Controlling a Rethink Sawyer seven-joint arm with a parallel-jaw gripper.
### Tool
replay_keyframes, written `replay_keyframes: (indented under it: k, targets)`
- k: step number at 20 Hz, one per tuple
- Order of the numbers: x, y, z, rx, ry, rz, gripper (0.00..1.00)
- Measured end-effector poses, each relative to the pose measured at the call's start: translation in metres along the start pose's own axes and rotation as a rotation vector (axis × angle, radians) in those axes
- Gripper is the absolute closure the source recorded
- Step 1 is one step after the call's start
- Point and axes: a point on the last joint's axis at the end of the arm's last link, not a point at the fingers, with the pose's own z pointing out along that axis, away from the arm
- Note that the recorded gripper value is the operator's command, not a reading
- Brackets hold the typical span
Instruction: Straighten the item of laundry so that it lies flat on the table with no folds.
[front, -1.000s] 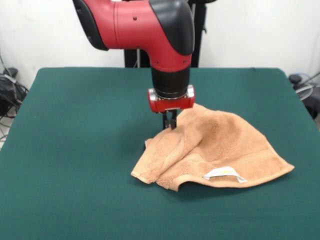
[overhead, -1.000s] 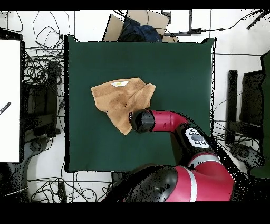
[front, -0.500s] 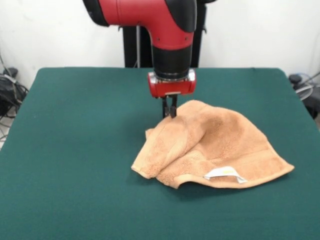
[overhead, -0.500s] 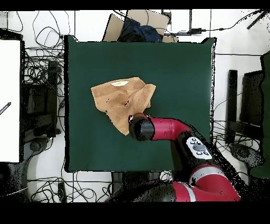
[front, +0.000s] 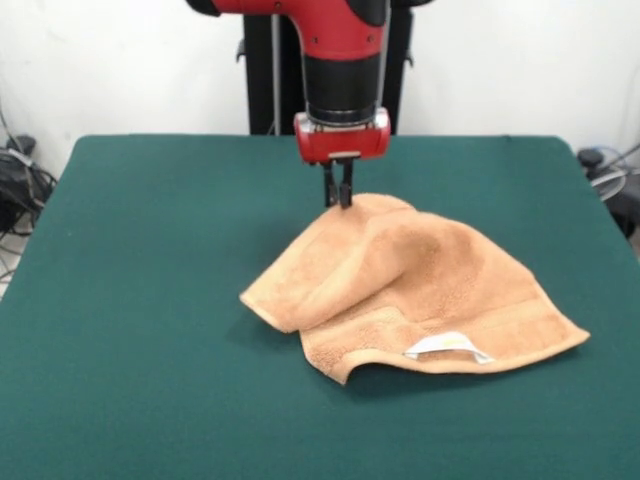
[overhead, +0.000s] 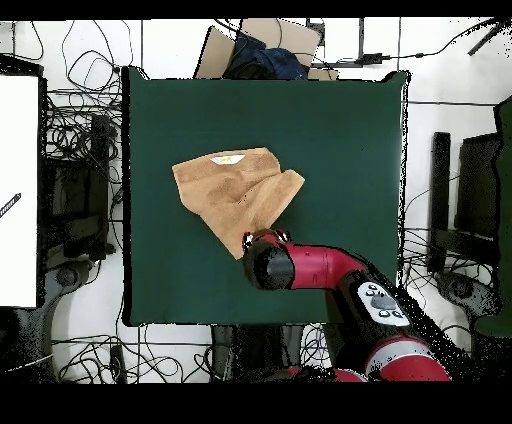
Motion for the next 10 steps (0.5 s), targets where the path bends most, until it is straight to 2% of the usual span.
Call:
replay_keyframes:
  k: [10]
  targets:
    - [0.034, 0.015, -0.005, -0.021, 0.017, 0.004, 1.0]
